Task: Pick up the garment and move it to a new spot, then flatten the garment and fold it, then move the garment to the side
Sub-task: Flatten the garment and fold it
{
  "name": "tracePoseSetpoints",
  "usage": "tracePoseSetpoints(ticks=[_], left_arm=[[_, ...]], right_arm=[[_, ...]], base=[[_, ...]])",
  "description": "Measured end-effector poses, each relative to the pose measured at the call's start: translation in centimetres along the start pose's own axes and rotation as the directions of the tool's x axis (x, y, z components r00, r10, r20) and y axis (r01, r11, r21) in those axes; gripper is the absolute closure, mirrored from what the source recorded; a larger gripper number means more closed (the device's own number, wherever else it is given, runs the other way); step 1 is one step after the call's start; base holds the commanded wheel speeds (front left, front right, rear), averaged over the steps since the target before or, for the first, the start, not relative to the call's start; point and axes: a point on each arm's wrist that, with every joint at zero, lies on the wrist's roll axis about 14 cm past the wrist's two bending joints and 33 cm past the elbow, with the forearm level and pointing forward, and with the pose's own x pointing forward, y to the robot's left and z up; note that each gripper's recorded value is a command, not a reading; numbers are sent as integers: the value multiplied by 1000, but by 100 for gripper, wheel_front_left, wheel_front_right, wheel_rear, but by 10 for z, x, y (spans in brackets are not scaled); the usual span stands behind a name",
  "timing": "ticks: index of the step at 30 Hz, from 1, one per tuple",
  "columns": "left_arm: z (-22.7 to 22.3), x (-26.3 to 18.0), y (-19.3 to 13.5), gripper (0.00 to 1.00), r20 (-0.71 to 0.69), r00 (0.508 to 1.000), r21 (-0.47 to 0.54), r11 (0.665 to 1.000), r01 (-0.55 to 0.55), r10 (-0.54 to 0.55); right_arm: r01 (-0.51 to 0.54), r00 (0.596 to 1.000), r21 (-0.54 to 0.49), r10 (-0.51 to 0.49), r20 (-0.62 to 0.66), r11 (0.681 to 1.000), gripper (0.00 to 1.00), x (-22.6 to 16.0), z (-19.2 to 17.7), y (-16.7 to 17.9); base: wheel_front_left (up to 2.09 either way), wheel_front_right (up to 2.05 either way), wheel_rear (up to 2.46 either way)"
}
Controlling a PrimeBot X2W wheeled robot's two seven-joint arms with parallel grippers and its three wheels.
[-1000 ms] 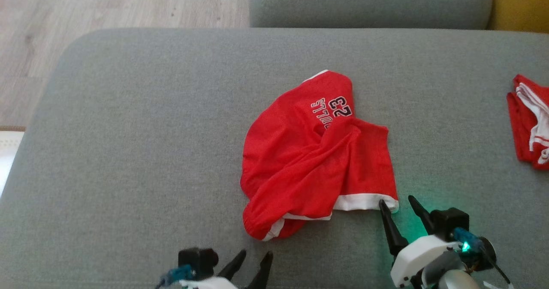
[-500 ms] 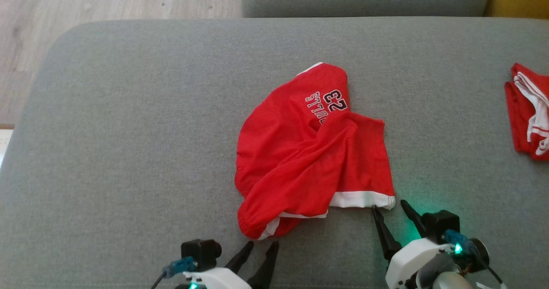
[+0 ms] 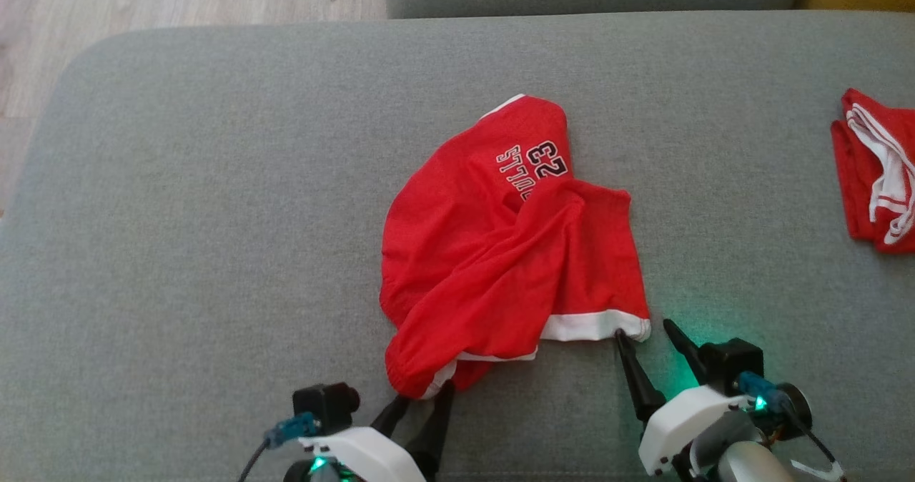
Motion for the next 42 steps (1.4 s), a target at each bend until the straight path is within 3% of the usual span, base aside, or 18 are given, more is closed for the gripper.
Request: tracePoseSetpoints(ticks=[15,18,21,23,24,25,26,32,38,42], left_arm=[[-2,5,-2,2,4,1000,7,1000,13,-13],[-3,5,-4,15,0,1000,13,1000,24,-24],[-1,7,-4,47,2,1000,17,1000,27,-27],[-2,7,-2,60,0,1000,16,1000,25,-25],[-2,7,-2,76,-2,1000,16,1000,27,-27],[-2,7,-2,100,-2,1000,17,999,27,-27],[-1,8,-2,100,1,1000,19,999,31,-31],[16,6,-8,100,44,997,35,997,66,-67],[56,-8,-26,100,77,982,51,984,169,-173],[83,-34,-48,100,30,956,104,952,288,-292]], right_arm=[[-19,1000,-8,19,-9,1000,0,-2,-2,6],[-21,1000,-9,20,-17,1000,0,-1,-3,7],[-25,999,-10,25,-30,1000,0,1,-6,8],[-31,999,-6,30,-35,1000,0,2,-7,9],[-34,999,-1,34,-35,999,39,4,-6,10],[-37,999,3,37,-30,999,80,6,-4,11],[-40,999,2,40,-22,999,100,8,0,11],[-45,996,10,44,75,999,100,11,28,12],[-60,974,92,38,224,994,100,-3,82,6],[-97,948,121,55,315,988,100,-35,129,-9]], base=[[0,0,0],[0,0,0],[0,0,0],[0,0,0],[0,0,0],[0,0,0],[0,0,0],[0,0,0],[0,0,0],[0,0,0]])
